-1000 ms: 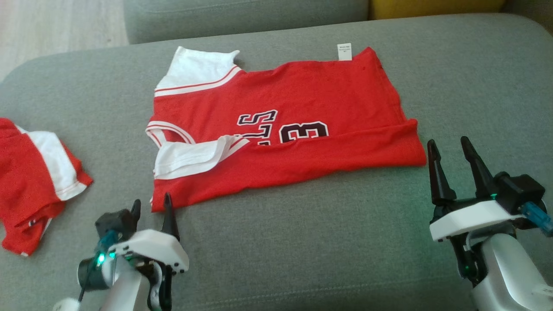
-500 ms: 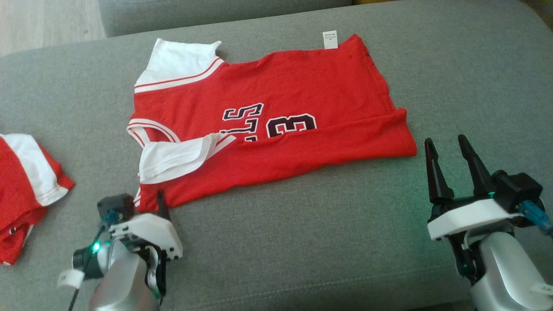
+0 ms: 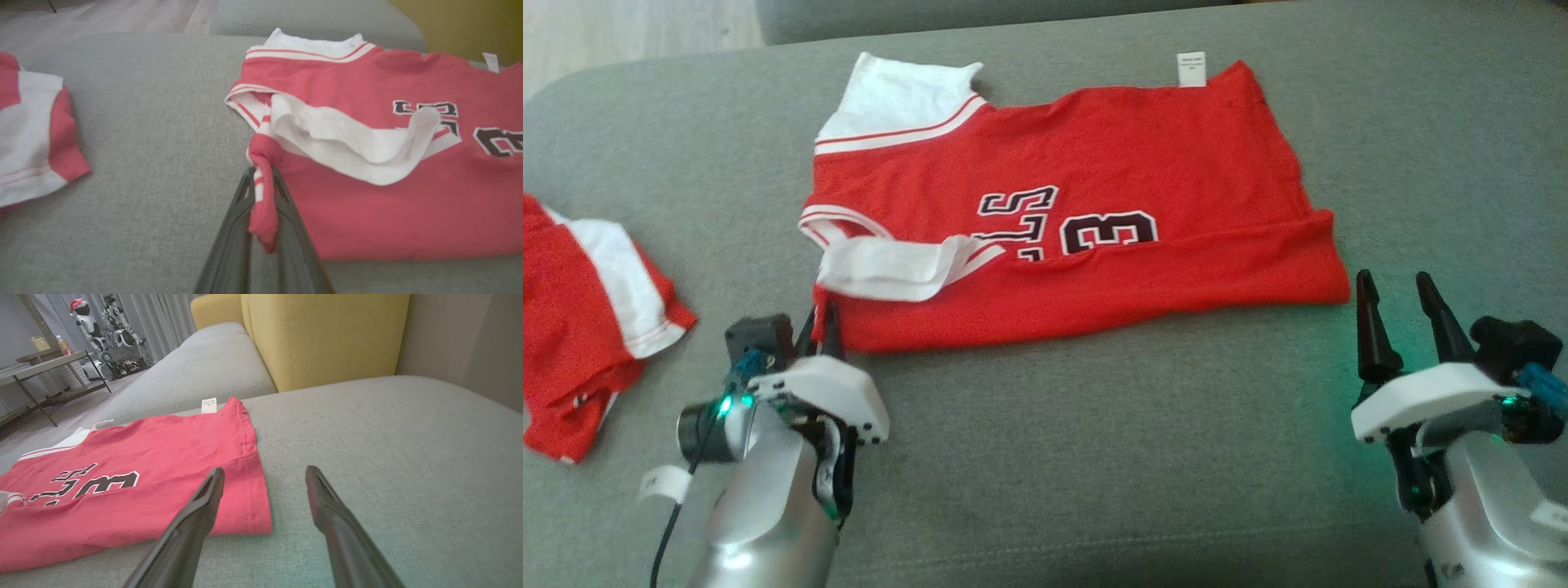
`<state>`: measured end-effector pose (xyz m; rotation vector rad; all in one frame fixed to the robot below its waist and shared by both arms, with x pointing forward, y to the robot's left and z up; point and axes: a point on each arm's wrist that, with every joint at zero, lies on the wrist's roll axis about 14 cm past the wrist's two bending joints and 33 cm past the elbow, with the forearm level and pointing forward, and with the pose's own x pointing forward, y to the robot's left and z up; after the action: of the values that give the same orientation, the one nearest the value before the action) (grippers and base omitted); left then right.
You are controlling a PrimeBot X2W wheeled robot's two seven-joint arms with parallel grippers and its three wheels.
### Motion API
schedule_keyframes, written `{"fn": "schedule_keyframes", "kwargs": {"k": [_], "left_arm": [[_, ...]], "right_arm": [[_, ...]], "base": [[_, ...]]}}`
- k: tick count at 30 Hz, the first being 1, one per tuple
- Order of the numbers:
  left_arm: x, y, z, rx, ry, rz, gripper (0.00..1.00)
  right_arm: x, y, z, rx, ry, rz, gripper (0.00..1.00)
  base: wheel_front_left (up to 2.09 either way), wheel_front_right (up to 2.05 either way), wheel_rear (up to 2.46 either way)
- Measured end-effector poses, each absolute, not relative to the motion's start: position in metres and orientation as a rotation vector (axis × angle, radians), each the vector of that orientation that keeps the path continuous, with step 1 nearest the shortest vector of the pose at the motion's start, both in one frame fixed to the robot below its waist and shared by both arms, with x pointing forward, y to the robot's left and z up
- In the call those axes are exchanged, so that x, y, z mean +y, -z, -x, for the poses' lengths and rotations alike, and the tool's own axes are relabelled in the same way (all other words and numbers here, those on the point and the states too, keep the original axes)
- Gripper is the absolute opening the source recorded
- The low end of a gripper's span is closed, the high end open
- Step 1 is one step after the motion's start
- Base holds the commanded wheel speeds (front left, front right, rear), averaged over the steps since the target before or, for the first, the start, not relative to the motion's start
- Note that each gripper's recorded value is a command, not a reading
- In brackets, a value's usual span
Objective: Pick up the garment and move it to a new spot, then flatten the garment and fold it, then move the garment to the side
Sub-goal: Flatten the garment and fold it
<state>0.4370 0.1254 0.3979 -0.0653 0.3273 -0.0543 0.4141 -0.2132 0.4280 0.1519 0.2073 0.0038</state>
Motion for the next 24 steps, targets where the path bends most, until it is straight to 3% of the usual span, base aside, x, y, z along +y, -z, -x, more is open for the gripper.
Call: {"fn": "schedule_keyframes", "kwargs": {"k": [11,21,23,24], "left_arm": [[0.126,-0.413,-0.423,0.253,0.083,0.041,0.00],[0.125,-0.419,-0.423,0.230,0.089,0.041,0.00],[0.124,-0.419,-0.422,0.230,0.090,0.043,0.00],[0.124,-0.419,-0.422,0.230,0.090,0.043,0.00]], "right_arm": [[-0.203,-0.383,-0.436,0.427,0.046,-0.276,1.00],[-0.192,-0.368,-0.445,0.511,0.032,-0.269,1.00],[-0.189,-0.366,-0.445,0.525,0.023,-0.269,0.28],[-0.189,-0.366,-0.445,0.525,0.023,-0.269,0.00]], "base": [[0.00,0.00,0.00],[0.00,0.00,0.00],[0.00,0.00,0.00],[0.00,0.00,0.00]]}}
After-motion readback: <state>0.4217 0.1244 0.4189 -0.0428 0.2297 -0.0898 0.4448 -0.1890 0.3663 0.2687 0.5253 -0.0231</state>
